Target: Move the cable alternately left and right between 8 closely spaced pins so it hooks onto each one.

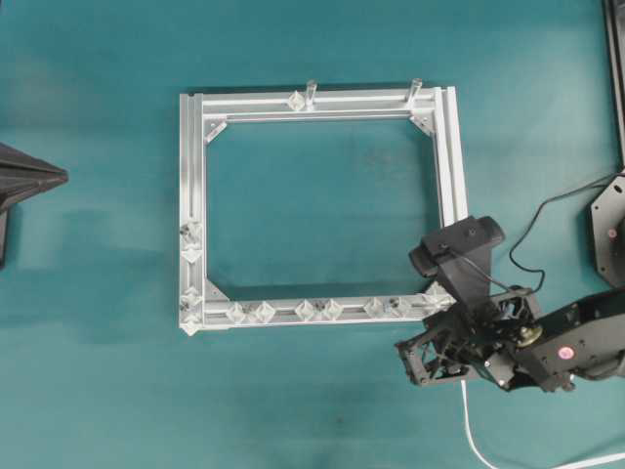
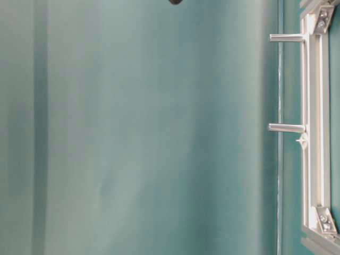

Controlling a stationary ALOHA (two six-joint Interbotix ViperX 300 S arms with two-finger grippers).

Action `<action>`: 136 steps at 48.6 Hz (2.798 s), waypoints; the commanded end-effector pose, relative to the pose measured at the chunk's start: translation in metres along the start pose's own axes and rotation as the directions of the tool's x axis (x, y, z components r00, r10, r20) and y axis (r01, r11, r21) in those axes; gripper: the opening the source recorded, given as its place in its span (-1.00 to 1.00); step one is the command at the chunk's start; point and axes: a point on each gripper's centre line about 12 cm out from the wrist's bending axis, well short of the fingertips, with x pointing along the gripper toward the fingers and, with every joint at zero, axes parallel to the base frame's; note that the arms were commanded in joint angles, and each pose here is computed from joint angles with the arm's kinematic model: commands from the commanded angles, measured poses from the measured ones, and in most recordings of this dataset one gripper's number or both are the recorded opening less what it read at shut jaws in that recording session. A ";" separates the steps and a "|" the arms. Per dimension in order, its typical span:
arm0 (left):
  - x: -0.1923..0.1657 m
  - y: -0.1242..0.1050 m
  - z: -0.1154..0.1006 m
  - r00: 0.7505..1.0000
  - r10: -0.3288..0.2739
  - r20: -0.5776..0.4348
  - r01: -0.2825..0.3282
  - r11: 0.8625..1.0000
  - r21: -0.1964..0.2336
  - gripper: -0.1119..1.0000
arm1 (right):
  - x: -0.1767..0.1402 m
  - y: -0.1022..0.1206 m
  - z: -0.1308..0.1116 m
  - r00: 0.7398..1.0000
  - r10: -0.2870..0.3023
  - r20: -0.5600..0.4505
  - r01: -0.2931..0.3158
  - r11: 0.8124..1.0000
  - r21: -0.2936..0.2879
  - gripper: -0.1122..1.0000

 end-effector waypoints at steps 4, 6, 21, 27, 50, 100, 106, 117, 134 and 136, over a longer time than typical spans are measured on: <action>0.000 -0.002 0.011 1.000 -0.003 0.018 0.003 1.000 -0.001 -0.80 | -0.010 -0.001 0.015 1.000 0.009 0.014 -0.009 0.999 0.035 -0.52; 0.000 -0.002 0.010 1.000 -0.003 0.017 0.003 1.000 -0.001 -0.80 | -0.011 -0.002 0.018 1.000 0.008 0.015 -0.009 0.999 0.042 -0.52; 0.000 -0.002 0.011 1.000 -0.003 0.018 0.003 1.000 -0.001 -0.80 | -0.011 -0.003 0.036 0.998 0.020 0.057 -0.023 0.998 0.052 -0.52; -0.001 -0.002 0.011 1.000 -0.004 0.020 0.004 1.000 -0.001 -0.80 | -0.010 -0.003 0.040 0.998 0.019 0.060 -0.022 0.998 0.061 -0.52; 0.000 -0.002 0.010 1.000 -0.003 0.018 0.003 1.000 -0.001 -0.80 | -0.011 -0.001 0.041 0.998 0.024 0.060 -0.028 0.997 0.068 -0.52; 0.000 -0.002 0.010 1.000 -0.003 0.017 0.003 1.000 -0.001 -0.80 | 0.002 -0.005 0.102 0.987 -0.013 0.160 0.004 0.998 0.059 -0.52; 0.000 -0.002 0.010 1.000 -0.003 0.017 0.003 1.000 -0.001 -0.80 | 0.004 -0.003 0.110 0.987 0.010 0.159 -0.019 0.998 0.057 -0.52; 0.000 -0.002 0.011 1.000 -0.003 0.018 0.003 1.000 -0.001 -0.80 | 0.006 0.007 0.120 0.986 0.049 0.160 -0.062 0.995 0.078 -0.52; 0.000 -0.002 0.010 1.000 -0.003 0.017 0.003 1.000 -0.001 -0.80 | 0.018 0.040 0.124 0.982 0.104 0.160 -0.112 0.993 0.037 -0.52; 0.000 -0.002 0.011 1.000 -0.003 0.018 0.003 1.000 -0.001 -0.80 | 0.018 0.044 0.124 0.981 0.112 0.161 -0.118 0.993 0.028 -0.52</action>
